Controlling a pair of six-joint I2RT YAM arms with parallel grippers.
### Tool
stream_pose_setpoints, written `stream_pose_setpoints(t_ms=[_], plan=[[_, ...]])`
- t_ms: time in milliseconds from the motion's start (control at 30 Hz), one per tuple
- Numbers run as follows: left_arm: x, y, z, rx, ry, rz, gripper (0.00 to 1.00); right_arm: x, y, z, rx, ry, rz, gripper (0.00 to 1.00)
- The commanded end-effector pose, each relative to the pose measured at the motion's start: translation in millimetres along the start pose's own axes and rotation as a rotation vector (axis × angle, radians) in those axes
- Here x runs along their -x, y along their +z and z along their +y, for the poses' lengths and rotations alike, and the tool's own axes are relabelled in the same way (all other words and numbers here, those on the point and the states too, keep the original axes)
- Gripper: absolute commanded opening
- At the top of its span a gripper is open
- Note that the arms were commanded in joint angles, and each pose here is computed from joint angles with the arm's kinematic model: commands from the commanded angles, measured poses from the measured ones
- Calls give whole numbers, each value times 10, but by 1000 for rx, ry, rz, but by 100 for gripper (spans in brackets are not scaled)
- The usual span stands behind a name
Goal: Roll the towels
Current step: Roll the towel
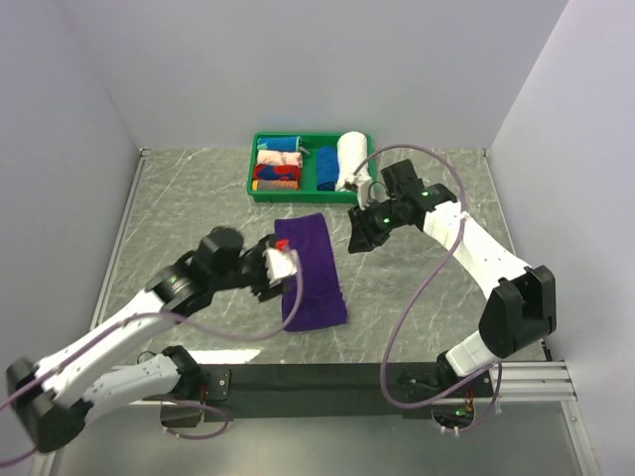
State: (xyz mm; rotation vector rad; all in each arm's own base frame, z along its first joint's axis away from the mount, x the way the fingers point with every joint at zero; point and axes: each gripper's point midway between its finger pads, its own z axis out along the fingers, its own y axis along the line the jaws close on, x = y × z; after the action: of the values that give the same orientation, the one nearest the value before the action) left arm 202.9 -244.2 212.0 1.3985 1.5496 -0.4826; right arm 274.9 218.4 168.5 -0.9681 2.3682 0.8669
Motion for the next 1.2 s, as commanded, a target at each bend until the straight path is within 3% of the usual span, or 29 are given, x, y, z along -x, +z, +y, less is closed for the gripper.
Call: stream_pose_setpoints(t_ms=[0,200,400,600,800,1000,1067,1167], plan=[[-498,-88,-303,-66,59,87,71,-146,314,128,33,-53,83,36],[-694,57,-346,67,189,86,73,-317,846,480,159,-26,163,35],[-719,347,-709,-1,294,60,74,-624,1355,436,207,62,287,33],[-864,551,-983,-79,325,77,71,-695,1591,327,189,97,323,31],[-915,753,-1000,-65,309,96,66,-710,1653,308,182,115,332,31],[-1192,862,-1080,-103,313,192,49,-599,1576,338,169,105,300,33],[-1253,869,-1110,-133,302,243,33,-523,1504,335,158,94,282,34],[-1365,827,-1196,-203,248,319,19,-235,1292,286,119,65,185,38]])
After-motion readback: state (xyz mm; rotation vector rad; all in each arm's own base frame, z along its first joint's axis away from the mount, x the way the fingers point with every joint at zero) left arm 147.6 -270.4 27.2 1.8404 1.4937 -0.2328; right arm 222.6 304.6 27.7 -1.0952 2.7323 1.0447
